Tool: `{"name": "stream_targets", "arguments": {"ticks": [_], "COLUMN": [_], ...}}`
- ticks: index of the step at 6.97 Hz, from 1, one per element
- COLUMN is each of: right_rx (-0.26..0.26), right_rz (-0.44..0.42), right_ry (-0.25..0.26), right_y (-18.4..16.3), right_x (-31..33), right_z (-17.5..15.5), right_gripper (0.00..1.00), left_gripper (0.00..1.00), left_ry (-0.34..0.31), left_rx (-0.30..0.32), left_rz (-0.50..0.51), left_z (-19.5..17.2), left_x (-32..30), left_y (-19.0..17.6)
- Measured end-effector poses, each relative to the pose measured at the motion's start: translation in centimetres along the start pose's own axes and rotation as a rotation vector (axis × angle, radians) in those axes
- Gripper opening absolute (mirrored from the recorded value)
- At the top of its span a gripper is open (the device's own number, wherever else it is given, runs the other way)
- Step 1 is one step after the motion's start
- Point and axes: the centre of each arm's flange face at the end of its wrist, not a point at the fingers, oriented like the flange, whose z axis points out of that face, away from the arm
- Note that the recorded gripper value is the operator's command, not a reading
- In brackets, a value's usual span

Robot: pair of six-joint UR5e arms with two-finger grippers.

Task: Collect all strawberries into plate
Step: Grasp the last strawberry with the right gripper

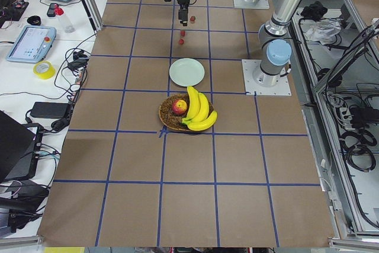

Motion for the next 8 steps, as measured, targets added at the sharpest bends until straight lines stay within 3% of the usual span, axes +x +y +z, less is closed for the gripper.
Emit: {"name": "stream_targets", "arguments": {"ticks": [1,3,4,5,8], "right_rx": [0.007,-0.014,-0.018,-0.017,-0.006], "right_rz": [-0.001,-0.006,-0.009,-0.011,-0.012], "right_ry": [-0.006,0.004,0.006,0.005,-0.015], "right_y": [0.8,1.8,1.9,1.9,1.6], "right_x": [1.1,1.5,1.5,1.4,0.9], "right_z": [1.5,4.2,4.7,4.9,4.3], "right_gripper": [0.84,0.58,0.36,0.2,0.19], "left_gripper": [1.0,1.0,1.0,1.0,1.0], "left_ry": [0.0,0.001,0.0,0.001,0.0], "left_rx": [0.0,0.0,0.0,-0.001,-0.001], "left_rz": [0.0,0.0,0.0,0.0,0.0], "left_z": [0.0,0.0,0.0,0.0,0.0], "left_x": [0.0,0.0,0.0,0.0,0.0], "left_y": [0.0,0.0,0.0,0.0,0.0]}}
